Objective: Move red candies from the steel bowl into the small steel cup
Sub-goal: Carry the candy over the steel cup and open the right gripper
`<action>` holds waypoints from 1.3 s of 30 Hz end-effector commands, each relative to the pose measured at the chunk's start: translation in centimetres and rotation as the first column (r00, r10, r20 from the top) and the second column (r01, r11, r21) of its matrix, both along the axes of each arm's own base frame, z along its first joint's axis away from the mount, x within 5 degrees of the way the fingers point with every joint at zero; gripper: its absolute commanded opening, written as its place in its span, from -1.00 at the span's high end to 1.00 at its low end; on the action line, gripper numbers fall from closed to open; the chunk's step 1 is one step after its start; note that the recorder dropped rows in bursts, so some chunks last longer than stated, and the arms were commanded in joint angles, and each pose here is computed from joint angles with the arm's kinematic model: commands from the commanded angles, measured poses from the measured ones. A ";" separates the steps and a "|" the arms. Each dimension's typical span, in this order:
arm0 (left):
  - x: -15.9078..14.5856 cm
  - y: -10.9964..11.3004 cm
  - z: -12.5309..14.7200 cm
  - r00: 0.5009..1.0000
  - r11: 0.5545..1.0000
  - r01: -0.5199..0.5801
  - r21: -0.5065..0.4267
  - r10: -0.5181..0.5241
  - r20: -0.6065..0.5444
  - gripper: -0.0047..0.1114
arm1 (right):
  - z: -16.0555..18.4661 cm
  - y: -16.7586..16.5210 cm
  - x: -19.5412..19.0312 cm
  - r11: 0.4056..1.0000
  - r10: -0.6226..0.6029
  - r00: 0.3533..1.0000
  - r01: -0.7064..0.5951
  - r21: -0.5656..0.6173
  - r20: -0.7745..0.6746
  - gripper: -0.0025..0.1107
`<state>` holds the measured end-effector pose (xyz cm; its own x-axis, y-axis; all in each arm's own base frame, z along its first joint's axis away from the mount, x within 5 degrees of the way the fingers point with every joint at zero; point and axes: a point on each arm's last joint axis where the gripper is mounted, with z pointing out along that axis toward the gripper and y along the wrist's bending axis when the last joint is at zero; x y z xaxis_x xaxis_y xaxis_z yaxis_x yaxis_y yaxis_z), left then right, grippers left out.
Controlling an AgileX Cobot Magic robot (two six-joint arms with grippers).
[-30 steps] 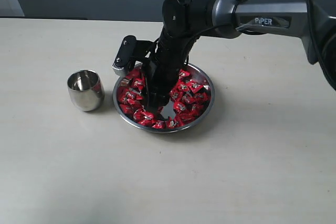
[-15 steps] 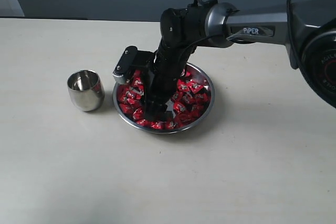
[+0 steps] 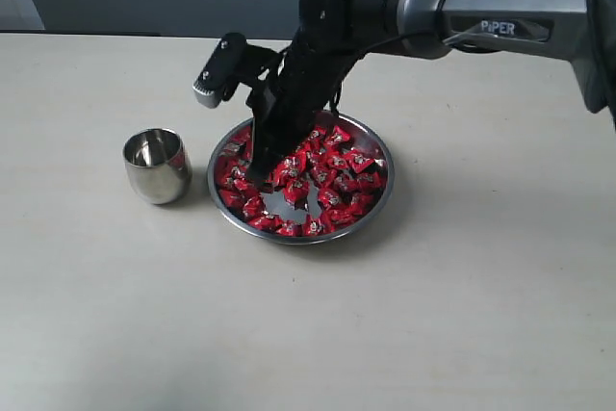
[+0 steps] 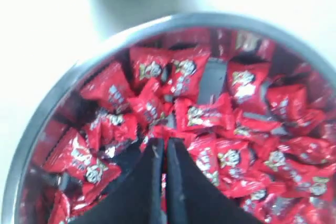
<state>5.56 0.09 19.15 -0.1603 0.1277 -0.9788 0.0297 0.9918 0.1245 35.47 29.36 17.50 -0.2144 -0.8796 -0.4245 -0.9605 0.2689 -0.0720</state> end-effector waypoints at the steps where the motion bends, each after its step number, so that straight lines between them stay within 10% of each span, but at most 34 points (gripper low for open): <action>1: 0.0 0.0 0.0 1.000 1.000 0.002 -0.005 -0.002 0.012 0.91 | 2.4 0.4 0.4 0.991 -0.060 0.995 0.051 0.121 0.075 0.97; 12: 0.0 0.0 0.0 1.000 1.000 0.002 -0.007 -0.001 0.012 0.91 | 4.7 3.8 0.0 0.852 -0.172 0.985 0.154 0.501 -0.011 0.97; 25: 0.0 0.0 0.0 1.000 1.000 0.002 -0.007 -0.001 0.012 0.91 | 1.2 6.6 -1.1 0.867 -0.159 0.987 0.133 0.480 0.014 0.96; 31: 0.0 0.0 0.0 1.000 1.000 0.002 -0.007 -0.001 0.012 0.91 | 1.2 6.6 -0.9 0.865 -0.171 0.985 0.138 0.483 0.025 0.32; 39: 0.0 0.0 0.0 1.000 1.000 0.002 -0.007 -0.001 0.012 0.91 | 3.1 2.2 1.8 0.814 -0.359 0.928 0.363 0.454 -0.097 0.28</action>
<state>5.56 0.09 19.15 -0.1603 0.1277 -0.9788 0.0297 0.9918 0.1245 35.99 33.79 19.90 -0.3937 -0.4755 -0.7867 -0.8434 0.5273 0.1034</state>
